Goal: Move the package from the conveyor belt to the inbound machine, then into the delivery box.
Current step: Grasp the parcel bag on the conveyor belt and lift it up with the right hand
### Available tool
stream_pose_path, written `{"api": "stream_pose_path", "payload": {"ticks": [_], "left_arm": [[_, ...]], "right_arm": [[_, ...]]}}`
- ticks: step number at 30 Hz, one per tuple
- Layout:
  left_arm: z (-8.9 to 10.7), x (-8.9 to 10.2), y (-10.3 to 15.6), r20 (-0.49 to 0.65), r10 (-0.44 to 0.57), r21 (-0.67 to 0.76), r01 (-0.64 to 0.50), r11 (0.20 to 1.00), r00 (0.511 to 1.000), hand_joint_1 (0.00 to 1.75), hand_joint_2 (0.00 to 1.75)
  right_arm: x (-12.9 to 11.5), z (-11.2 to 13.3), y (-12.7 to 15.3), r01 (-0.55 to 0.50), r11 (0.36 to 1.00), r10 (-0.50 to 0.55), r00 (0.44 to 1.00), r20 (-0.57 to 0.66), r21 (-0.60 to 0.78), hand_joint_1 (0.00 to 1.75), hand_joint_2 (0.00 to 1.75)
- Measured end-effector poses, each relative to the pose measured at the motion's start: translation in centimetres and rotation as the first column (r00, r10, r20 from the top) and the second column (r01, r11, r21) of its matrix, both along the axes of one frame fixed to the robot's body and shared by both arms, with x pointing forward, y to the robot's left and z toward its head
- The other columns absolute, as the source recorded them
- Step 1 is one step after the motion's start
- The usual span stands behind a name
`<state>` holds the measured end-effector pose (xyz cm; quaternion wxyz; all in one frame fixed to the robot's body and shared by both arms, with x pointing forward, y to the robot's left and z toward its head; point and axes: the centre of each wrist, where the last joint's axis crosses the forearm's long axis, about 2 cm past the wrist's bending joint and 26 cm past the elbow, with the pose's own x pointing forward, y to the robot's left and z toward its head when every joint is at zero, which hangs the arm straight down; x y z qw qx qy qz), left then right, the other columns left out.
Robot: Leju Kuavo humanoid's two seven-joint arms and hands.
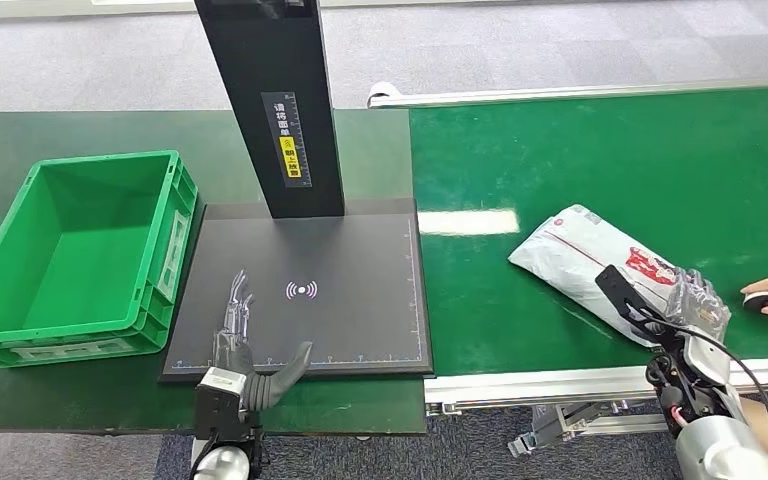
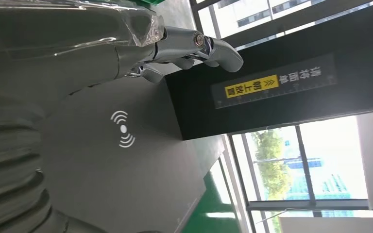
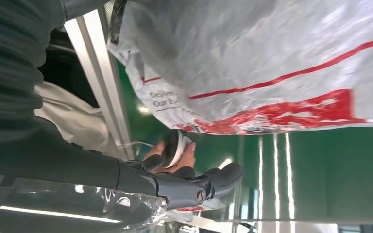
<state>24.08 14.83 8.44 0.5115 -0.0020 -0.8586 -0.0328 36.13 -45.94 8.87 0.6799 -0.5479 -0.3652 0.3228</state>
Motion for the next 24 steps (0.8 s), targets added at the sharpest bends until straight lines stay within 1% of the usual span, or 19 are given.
{"api": "stream_pose_path", "payload": {"ticks": [5, 11, 20, 24], "left_arm": [[-0.3, -0.5, 0.1, -0.023, -0.01, 0.02, 0.01, 1.0, 1.0, 0.0, 1.75], [-0.2, -0.9, 0.2, -0.035, -0.03, 0.045, 0.032, 0.998, 0.999, 0.0, 1.75], [0.1, -0.9, 0.1, -0.031, -0.047, 0.053, 0.048, 0.997, 0.998, 0.0, 1.75], [0.1, -0.9, 0.1, -0.03, -0.052, 0.057, 0.054, 0.997, 0.998, 0.0, 1.75]], "right_arm": [[-0.3, 0.1, -1.2, 0.044, 0.999, -0.044, 0.999, -0.025, 0.016, 0.0, 1.75], [-1.8, -1.4, -1.0, 0.066, 0.997, -0.065, 0.997, 0.031, -0.035, 0.0, 1.75], [-3.5, -3.6, 0.0, 0.046, 0.998, -0.046, 0.999, 0.012, -0.038, 0.0, 1.75], [-3.9, -4.2, 0.8, 0.003, 1.0, -0.002, 1.0, 0.029, -0.03, 0.0, 1.75]]}}
